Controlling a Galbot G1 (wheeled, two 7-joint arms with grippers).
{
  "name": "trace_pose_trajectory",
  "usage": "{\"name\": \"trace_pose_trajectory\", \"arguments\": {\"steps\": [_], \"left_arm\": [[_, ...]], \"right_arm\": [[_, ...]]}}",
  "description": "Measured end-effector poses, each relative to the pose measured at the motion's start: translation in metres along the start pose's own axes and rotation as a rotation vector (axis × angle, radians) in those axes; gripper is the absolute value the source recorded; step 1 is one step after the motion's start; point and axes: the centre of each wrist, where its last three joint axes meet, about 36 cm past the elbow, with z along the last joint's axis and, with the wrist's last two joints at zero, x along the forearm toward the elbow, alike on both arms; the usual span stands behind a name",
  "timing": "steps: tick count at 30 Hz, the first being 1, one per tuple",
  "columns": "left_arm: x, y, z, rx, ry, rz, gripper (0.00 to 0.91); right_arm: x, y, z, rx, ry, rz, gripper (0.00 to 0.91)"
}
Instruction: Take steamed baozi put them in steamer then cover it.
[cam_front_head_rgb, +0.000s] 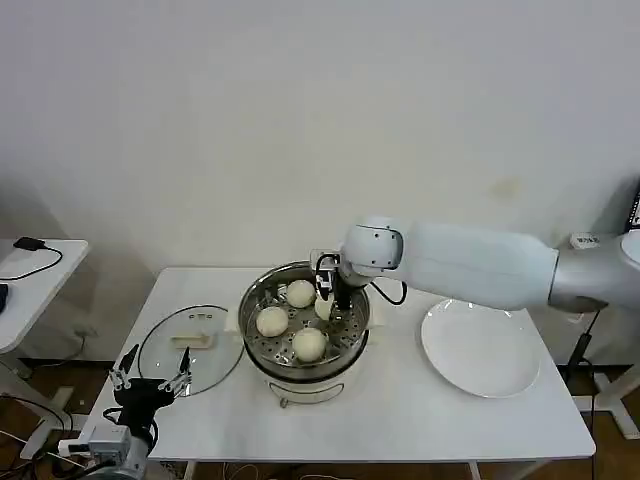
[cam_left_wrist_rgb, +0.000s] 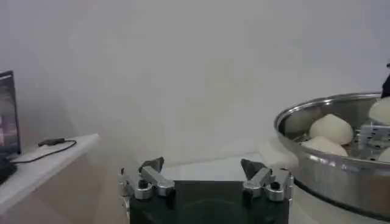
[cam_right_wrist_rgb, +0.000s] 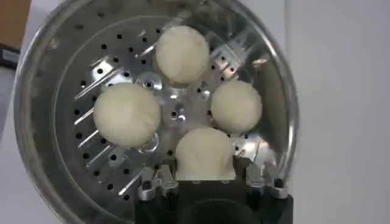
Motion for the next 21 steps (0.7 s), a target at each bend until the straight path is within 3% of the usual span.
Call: {"name": "trace_pose_trajectory", "arguments": {"steps": [9, 10, 12, 21], "left_arm": [[-0.001, 0.001, 0.000, 0.000, -0.002, -0.001, 0.907], [-0.001, 0.001, 0.000, 0.000, -0.002, 0.000, 0.907], [-0.001, 0.001, -0.001, 0.001, -0.003, -0.001, 0.907], [-0.001, 0.000, -0.001, 0.002, -0.003, 0.000, 0.907]], "right_arm": [[-0.010, -0.003, 0.004, -0.008, 0.022, 0.006, 0.625], [-0.010, -0.003, 0.004, -0.009, 0.023, 0.006, 0.655], [-0.012, -0.002, 0.004, -0.010, 0.024, 0.006, 0.897], [-0.014, 0.000, 0.005, -0.011, 0.020, 0.006, 0.907]]}}
